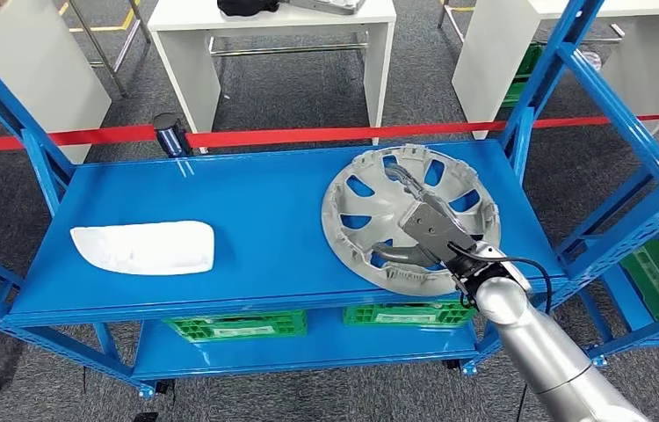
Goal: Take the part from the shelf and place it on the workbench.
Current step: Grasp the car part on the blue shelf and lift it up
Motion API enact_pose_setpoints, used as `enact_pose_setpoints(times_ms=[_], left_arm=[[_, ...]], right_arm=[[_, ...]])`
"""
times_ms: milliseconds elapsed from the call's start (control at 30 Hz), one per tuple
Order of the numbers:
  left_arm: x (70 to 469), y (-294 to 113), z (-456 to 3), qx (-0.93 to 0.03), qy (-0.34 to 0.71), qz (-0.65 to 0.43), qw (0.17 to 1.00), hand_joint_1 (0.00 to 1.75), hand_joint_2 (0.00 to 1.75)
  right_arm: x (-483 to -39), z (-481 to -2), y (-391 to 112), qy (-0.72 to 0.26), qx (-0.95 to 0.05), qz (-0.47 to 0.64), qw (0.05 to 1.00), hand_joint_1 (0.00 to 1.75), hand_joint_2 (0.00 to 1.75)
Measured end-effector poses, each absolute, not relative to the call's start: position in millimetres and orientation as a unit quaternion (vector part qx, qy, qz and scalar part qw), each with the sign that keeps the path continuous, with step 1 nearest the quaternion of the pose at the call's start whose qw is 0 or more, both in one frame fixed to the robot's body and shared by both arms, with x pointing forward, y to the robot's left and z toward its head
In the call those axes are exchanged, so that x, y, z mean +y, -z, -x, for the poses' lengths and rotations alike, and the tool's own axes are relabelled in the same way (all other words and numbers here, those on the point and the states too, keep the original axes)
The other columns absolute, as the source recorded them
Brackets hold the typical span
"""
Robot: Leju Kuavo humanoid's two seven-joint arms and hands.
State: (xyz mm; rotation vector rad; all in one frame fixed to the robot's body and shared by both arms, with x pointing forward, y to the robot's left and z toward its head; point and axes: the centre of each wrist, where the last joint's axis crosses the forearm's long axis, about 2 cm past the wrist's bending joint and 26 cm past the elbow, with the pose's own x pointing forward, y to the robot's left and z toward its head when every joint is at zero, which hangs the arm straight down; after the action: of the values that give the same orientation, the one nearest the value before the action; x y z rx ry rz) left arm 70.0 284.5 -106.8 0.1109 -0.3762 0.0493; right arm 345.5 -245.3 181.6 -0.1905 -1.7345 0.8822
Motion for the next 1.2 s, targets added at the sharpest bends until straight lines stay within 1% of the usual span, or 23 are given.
enact_pose_setpoints(times_ms=[300, 500, 733, 1200], left_arm=[[285, 107, -69, -0.186, -0.029, -0.054, 0.981, 0.00, 0.00], [287, 107, -71, -0.182, -0.029, -0.054, 0.981, 0.00, 0.00], [284, 106, -75, -0.186, -0.024, -0.058, 0.981, 0.00, 0.00], [284, 106, -75, -0.186, -0.020, -0.053, 0.981, 0.00, 0.00]], right_arm=[[-248, -348, -180, -0.418, -0.717, 0.086, 0.551, 0.00, 1.75], [-262, -343, -171, -0.453, -0.696, 0.107, 0.547, 0.00, 1.75], [-275, -336, -162, -0.464, -0.682, 0.115, 0.553, 0.00, 1.75], [-277, -335, -160, -0.474, -0.676, 0.121, 0.551, 0.00, 1.75]])
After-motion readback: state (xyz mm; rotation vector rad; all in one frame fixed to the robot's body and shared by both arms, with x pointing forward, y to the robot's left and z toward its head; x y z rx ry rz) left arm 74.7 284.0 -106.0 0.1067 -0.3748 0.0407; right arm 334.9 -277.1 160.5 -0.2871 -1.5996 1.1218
